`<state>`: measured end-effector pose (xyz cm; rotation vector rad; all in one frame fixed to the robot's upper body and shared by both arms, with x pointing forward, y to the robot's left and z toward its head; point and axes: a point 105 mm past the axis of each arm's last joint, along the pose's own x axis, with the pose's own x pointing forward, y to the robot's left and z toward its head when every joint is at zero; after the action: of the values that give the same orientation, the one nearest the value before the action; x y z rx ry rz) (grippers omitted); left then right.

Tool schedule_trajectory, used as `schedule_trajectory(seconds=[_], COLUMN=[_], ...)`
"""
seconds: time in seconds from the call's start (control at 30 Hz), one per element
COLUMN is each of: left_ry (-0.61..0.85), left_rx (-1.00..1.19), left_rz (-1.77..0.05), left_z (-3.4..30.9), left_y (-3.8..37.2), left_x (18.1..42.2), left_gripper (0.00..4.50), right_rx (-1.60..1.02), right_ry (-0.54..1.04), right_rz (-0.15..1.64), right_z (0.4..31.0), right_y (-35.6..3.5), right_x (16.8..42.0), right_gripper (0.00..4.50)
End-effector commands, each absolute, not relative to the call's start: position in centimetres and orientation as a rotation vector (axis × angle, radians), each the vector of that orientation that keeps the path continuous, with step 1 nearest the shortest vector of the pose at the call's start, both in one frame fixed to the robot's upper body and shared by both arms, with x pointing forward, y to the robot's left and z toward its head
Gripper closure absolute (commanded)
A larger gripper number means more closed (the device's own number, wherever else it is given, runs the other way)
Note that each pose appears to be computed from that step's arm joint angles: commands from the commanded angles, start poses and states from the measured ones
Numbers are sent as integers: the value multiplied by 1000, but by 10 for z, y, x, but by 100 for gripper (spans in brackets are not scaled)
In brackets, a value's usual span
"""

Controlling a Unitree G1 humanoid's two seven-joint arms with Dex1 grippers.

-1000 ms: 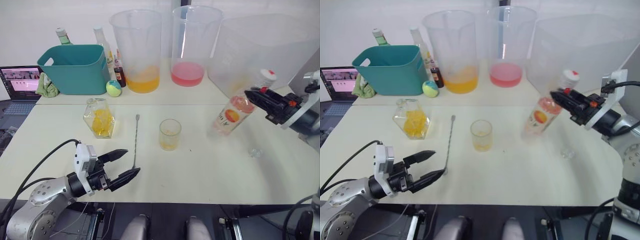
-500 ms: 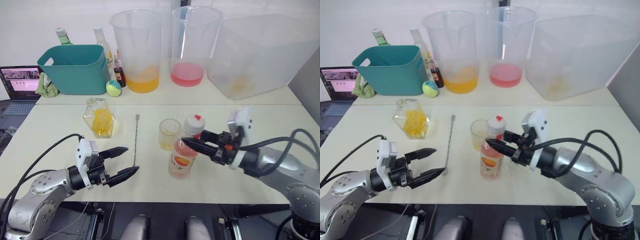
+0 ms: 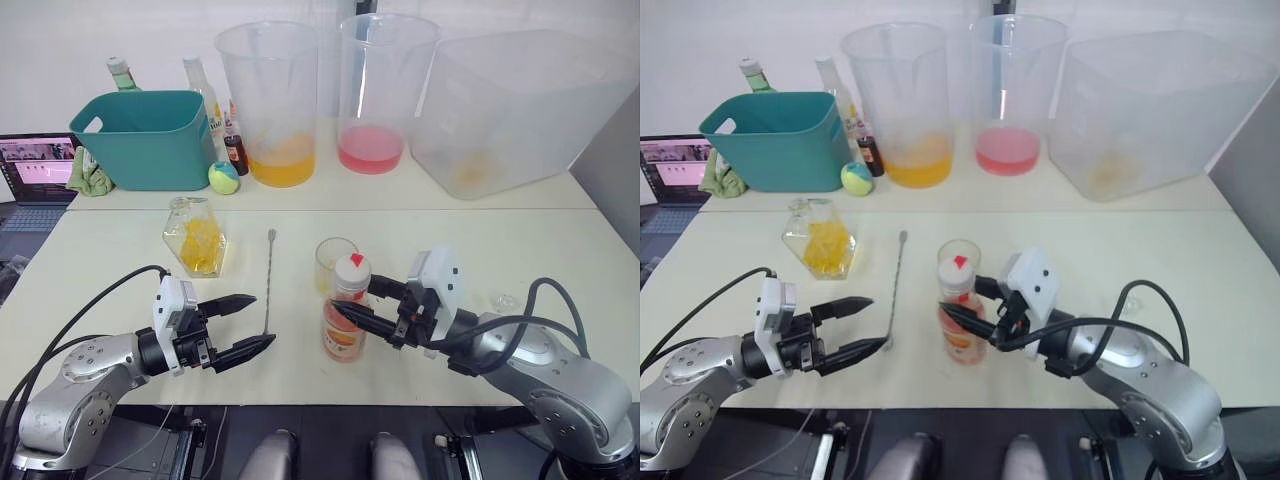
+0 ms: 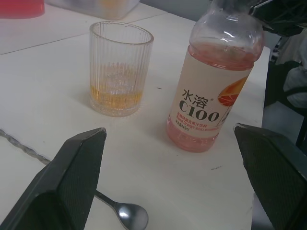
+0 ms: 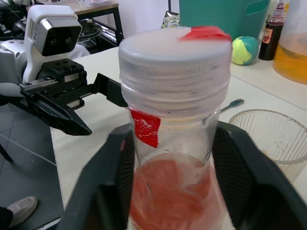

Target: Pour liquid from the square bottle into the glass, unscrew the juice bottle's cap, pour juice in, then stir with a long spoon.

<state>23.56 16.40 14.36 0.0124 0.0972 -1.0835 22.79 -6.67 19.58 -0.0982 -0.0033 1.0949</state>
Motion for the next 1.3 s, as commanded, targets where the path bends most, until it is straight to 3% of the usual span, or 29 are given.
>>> schedule_trajectory(seconds=[0.03, 0.1, 0.43, 0.7, 1.03, 1.13, 1.3], left_ry=[50, 37, 3, 53, 92, 92, 83], left_rx=[39, 50, 152, 165, 176, 178, 180], left_rz=[-1127, -1153, -1250, -1290, -1301, -1297, -1286], left_z=[155, 160, 192, 196, 187, 186, 183], left_y=[162, 163, 193, 196, 193, 192, 190], left_x=[233, 230, 211, 200, 195, 196, 199], left_gripper=[0, 0, 0, 0, 0, 0, 0], right_rx=[-96, -100, -163, -228, -199, -187, -125], right_ry=[-55, -44, 14, -37, -72, -109, -246], right_rz=[1156, 1207, 1539, 1649, 1660, 1633, 1366], right_z=[212, 215, 214, 209, 218, 224, 251], right_y=[-73, -75, -80, -73, -71, -66, -53], right_x=[224, 223, 231, 246, 243, 239, 237], right_gripper=[58, 4, 4, 4, 296, 296, 296])
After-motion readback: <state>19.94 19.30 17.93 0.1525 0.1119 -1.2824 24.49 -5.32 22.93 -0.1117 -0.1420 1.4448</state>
